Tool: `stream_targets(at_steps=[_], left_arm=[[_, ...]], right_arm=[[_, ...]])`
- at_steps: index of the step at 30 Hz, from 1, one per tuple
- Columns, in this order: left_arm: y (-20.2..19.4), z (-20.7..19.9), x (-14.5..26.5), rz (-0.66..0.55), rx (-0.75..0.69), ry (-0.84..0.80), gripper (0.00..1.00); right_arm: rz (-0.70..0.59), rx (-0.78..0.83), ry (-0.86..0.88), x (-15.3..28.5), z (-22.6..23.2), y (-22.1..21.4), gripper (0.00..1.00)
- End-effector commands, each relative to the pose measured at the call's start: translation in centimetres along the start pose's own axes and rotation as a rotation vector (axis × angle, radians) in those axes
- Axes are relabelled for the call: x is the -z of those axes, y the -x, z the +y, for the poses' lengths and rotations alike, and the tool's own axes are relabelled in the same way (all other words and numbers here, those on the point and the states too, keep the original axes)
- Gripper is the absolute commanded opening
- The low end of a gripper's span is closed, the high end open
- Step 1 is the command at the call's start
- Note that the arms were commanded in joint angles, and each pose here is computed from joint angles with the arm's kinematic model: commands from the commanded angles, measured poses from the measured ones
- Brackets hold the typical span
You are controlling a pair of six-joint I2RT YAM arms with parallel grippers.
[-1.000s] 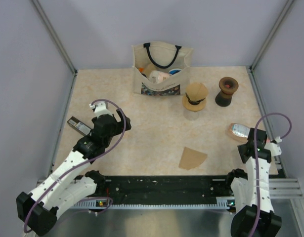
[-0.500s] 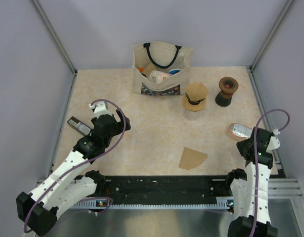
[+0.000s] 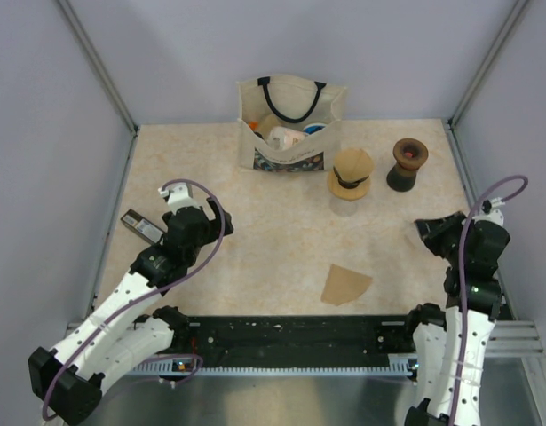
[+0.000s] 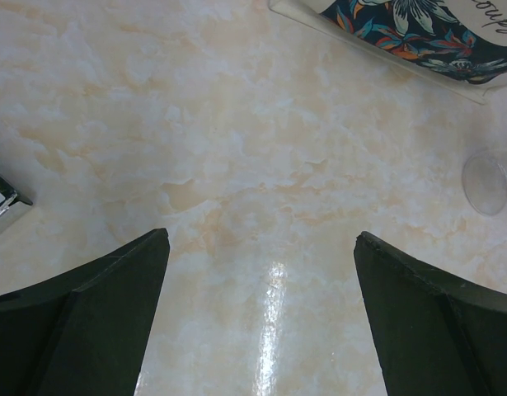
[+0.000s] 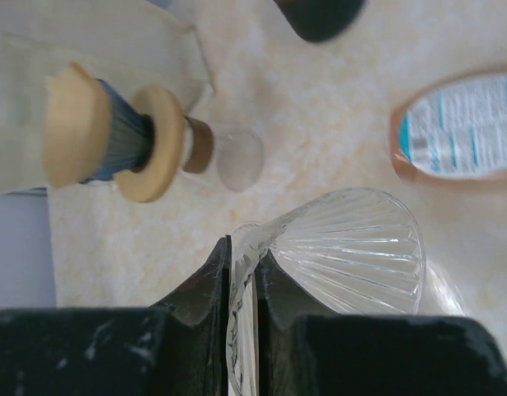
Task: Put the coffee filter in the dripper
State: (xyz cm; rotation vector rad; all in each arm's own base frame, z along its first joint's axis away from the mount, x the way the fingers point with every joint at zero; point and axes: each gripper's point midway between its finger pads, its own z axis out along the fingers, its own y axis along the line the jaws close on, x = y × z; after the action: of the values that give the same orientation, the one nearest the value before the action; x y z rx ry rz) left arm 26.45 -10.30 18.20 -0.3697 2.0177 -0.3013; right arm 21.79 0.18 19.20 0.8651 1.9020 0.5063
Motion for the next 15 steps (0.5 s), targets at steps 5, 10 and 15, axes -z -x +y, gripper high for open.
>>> stream_targets(at_steps=[5, 10, 15], left_arm=[[1.6, -0.8, 0.1, -0.035, 0.016, -0.014, 0.99], [1.9, -1.4, 0.0, -0.029, 0.023, -0.025, 0.99], [2.4, -1.2, 0.2, -0.028, 0.013, 0.005, 0.99]], right_arm=[[-0.269, 0.428, 0.414, 2.6, 12.1, 9.7, 0.0], [-0.366, 0.573, 0.423, 1.2, 15.9, 15.6, 0.0], [-0.314, 0.794, 0.408, -3.0, 19.4, 17.4, 0.0]])
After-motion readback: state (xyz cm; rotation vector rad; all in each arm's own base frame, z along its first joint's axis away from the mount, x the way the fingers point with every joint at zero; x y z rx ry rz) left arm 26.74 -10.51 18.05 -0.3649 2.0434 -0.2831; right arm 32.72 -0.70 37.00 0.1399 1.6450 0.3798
